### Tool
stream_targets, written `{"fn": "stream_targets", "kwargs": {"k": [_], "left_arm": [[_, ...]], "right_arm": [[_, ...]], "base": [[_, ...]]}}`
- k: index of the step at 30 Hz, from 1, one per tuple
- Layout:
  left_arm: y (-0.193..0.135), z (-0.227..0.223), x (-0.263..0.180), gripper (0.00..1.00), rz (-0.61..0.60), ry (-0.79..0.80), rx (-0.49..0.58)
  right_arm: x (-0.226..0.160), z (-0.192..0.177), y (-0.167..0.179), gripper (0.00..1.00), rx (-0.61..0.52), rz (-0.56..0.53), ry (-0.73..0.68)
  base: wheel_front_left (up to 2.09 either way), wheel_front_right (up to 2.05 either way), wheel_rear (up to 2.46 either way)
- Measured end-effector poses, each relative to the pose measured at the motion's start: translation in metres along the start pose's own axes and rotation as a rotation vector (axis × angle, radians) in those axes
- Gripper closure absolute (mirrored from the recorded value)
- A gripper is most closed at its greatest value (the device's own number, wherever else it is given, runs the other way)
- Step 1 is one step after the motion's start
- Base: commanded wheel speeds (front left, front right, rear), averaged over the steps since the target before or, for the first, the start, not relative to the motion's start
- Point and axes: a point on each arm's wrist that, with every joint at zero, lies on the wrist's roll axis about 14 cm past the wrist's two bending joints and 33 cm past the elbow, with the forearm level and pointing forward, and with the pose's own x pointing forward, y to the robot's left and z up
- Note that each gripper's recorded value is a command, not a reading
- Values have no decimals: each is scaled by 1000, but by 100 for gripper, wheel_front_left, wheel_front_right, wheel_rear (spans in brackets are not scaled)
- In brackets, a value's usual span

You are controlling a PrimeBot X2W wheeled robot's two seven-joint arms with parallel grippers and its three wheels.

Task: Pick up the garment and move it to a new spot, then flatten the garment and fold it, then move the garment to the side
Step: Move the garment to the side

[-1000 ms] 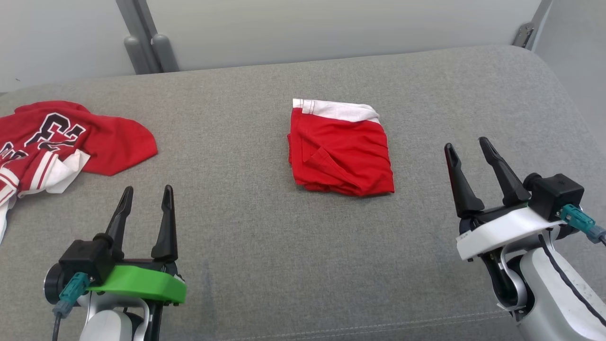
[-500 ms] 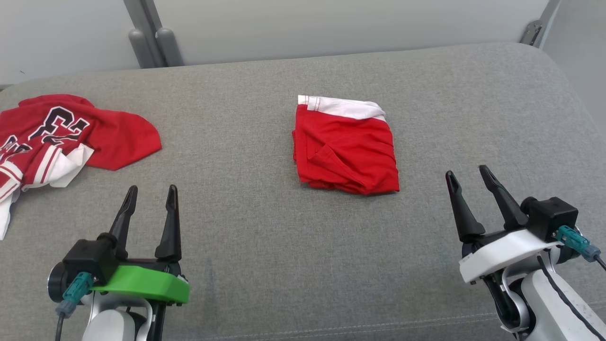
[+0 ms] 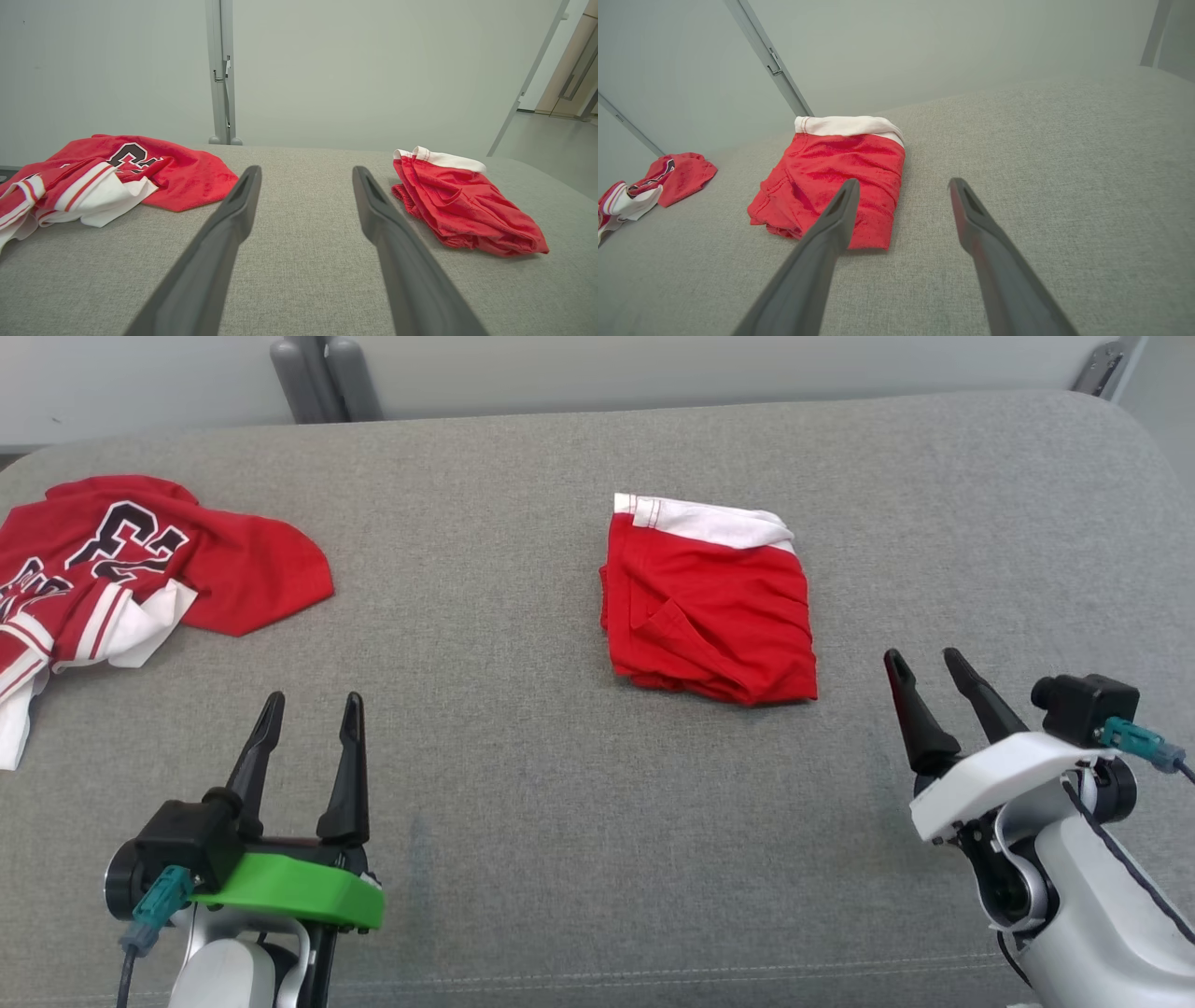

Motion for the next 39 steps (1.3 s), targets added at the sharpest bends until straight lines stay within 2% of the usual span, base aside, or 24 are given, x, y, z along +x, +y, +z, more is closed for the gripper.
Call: {"fn": "stream_targets", "kwargs": {"k": [6, 12, 20, 30, 38, 39], "left_arm": [[7, -1, 2, 0, 16, 2, 4], [15, -4, 2, 0, 40, 11, 9], [28, -2, 3, 0, 73, 9, 21], [46, -4, -4, 0, 132, 19, 33], [49, -3, -5, 0, 142, 18, 36], [50, -3, -5, 0, 143, 17, 36]], "right_arm": [[28, -6, 5, 0, 157, -3, 63], [53, -17, 7, 0, 236, -8, 150], [79, -35, 5, 0, 282, -38, 274], [90, -72, 9, 0, 252, -57, 466], [96, -76, 8, 0, 284, -89, 508], [97, -76, 9, 12, 289, -89, 510]], "base": [[0, 0, 0], [0, 0, 0], [0, 0, 0], [0, 0, 0], [0, 0, 0], [0, 0, 0]]}}
